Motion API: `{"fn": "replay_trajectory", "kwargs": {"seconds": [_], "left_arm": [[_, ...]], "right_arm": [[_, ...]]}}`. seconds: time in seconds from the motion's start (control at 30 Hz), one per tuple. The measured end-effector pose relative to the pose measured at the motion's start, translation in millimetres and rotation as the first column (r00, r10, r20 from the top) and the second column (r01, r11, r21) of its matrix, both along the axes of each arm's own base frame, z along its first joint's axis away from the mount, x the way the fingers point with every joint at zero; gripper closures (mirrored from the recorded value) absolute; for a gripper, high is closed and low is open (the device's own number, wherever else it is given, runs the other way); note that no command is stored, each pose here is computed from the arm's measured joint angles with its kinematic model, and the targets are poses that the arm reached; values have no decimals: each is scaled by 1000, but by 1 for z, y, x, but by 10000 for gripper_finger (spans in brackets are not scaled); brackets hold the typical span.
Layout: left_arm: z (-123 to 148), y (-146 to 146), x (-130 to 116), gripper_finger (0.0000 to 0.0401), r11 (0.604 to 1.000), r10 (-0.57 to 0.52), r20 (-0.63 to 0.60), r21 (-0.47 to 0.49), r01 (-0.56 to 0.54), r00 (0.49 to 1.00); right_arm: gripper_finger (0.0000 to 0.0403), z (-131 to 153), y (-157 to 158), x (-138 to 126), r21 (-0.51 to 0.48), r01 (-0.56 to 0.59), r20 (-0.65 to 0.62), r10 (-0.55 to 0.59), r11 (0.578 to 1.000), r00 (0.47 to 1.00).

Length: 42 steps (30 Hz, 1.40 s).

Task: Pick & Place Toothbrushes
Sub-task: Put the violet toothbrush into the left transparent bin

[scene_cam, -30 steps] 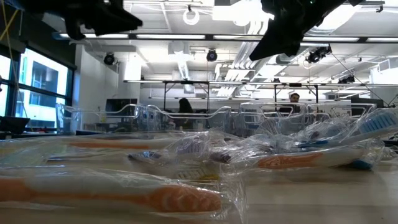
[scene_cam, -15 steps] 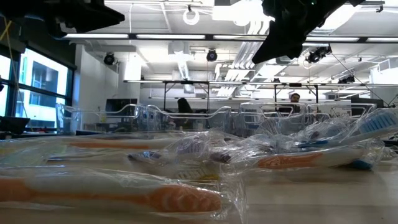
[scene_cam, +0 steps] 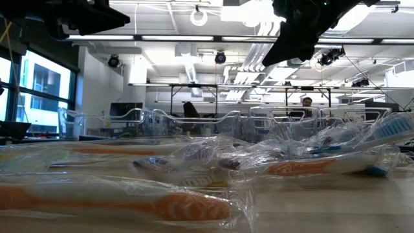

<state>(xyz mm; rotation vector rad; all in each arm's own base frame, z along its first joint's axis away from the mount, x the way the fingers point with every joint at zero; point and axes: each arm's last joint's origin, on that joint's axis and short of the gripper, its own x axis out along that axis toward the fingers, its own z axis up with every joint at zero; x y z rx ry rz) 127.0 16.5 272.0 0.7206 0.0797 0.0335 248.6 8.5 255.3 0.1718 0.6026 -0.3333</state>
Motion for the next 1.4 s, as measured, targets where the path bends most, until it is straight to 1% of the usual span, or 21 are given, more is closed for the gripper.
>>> {"fn": "replay_trajectory", "kwargs": {"seconds": [0.47, 0.57, 0.7, 0.83, 1.07, 1.13, 1.27, 1.4], "left_arm": [[0, 0, 0, 281, 1000, 0, 0, 0, 0, 1000], [0, 0, 0, 281, 1000, -1, 0, 0, 1, 1000], [-1, 0, 0, 281, 1000, 0, -15, -2, 0, 1000], [-2, 0, 0, 281, 1000, 8, -24, -3, -8, 1000], [-2, 1, 0, 281, 1000, 28, -23, -1, -28, 999], [-2, 1, 0, 281, 1000, 28, -23, -1, -28, 999], [-2, 1, 0, 281, 1000, 29, -23, -1, -29, 999], [-2, 1, 0, 281, 1000, 29, -23, -1, -29, 999]], "right_arm": [[398, 0, 0, 0, -12, -10, -9, 10, 1000, 1000], [398, -3, 0, -3, 40, 28, -30, -27, 999, 999], [399, -12, 6, -11, 111, 94, -125, -80, 989, 989], [399, -18, 12, -18, 194, 183, -192, -146, 964, 970], [399, -23, 23, -27, 271, 289, -267, -216, 918, 939], [399, -24, 26, -29, 294, 286, -279, -204, 912, 938], [399, -24, 37, -30, 340, 229, -288, -131, 912, 949], [399, -24, 45, -32, 353, 220, -294, -115, 910, 949]]}}
